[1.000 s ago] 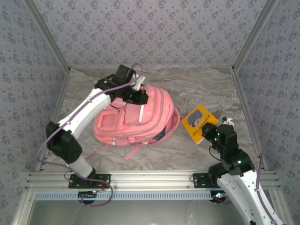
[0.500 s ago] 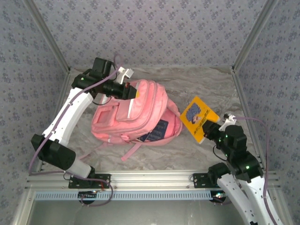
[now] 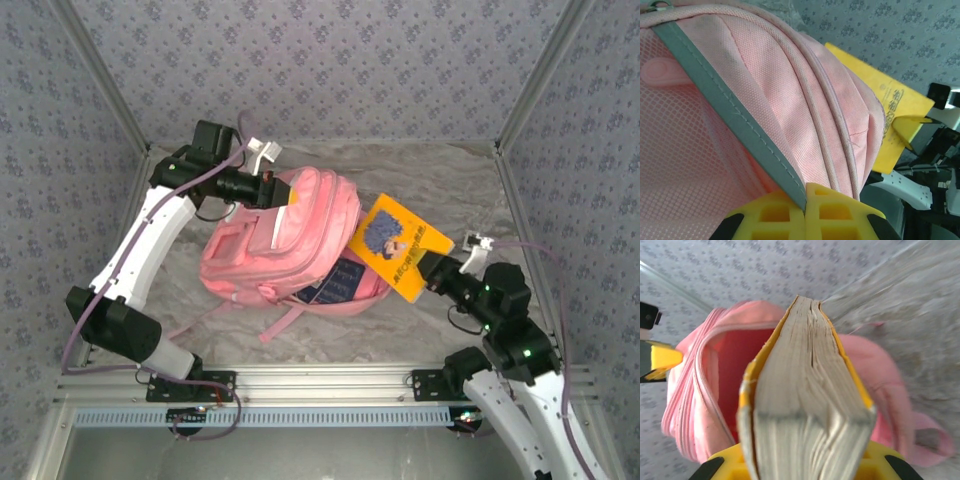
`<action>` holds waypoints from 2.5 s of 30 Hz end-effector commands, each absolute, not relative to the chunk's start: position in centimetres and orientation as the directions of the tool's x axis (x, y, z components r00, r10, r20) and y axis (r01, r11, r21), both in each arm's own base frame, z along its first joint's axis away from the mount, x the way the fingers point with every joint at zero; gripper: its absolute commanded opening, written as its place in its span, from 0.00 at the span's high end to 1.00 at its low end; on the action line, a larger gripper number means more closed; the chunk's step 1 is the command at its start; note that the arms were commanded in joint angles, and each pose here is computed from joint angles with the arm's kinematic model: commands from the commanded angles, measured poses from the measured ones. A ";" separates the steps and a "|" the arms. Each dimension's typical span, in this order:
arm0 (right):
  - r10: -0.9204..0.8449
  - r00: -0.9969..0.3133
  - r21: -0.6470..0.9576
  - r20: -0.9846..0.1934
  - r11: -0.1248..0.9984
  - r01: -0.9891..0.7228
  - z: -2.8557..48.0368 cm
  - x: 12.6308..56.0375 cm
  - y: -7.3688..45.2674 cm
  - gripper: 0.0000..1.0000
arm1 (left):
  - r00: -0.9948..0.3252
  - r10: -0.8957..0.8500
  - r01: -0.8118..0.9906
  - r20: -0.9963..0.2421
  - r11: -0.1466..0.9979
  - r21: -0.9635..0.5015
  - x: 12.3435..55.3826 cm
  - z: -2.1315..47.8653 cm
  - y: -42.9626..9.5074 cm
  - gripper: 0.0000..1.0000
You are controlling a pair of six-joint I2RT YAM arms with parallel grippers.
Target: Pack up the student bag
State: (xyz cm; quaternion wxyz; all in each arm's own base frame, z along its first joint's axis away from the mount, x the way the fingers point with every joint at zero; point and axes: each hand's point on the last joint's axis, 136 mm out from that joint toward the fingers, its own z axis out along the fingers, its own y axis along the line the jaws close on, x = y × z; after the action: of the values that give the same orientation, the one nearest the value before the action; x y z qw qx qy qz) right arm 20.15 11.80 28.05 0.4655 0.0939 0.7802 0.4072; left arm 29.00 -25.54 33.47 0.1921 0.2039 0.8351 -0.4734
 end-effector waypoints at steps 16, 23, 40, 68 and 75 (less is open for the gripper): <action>0.564 -0.763 0.948 -0.316 0.222 -0.228 25.3 23.2 21.0 1.00 | -0.711 0.097 0.698 -0.696 0.222 -0.681 27.3 41.0 -26.7 1.00; 0.477 -0.804 0.931 -0.353 0.265 -0.251 23.9 25.7 26.3 1.00 | -0.708 0.096 0.703 -0.700 0.199 -0.683 26.6 41.2 -26.7 1.00; 0.381 -0.846 0.895 -0.373 0.389 -0.219 17.4 32.5 40.4 0.72 | -0.708 0.090 0.704 -0.701 0.181 -0.687 25.2 41.2 -26.5 1.00; 0.461 -0.549 0.590 -0.697 0.804 -0.074 20.3 23.3 14.0 0.25 | -0.816 -0.011 0.465 -0.578 0.582 -0.668 31.9 31.2 -25.2 0.94; 0.484 -0.508 0.595 -0.712 0.800 -0.072 20.6 21.8 11.9 0.27 | -0.857 0.149 0.454 -0.493 0.669 -0.588 32.5 24.5 -32.8 0.87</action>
State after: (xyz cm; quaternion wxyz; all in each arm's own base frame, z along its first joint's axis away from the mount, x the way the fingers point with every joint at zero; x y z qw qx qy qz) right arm 22.02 13.30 23.05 0.4905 0.1230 0.7919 0.3423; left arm 30.84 -31.27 25.43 0.1846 0.1685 0.8803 -0.4032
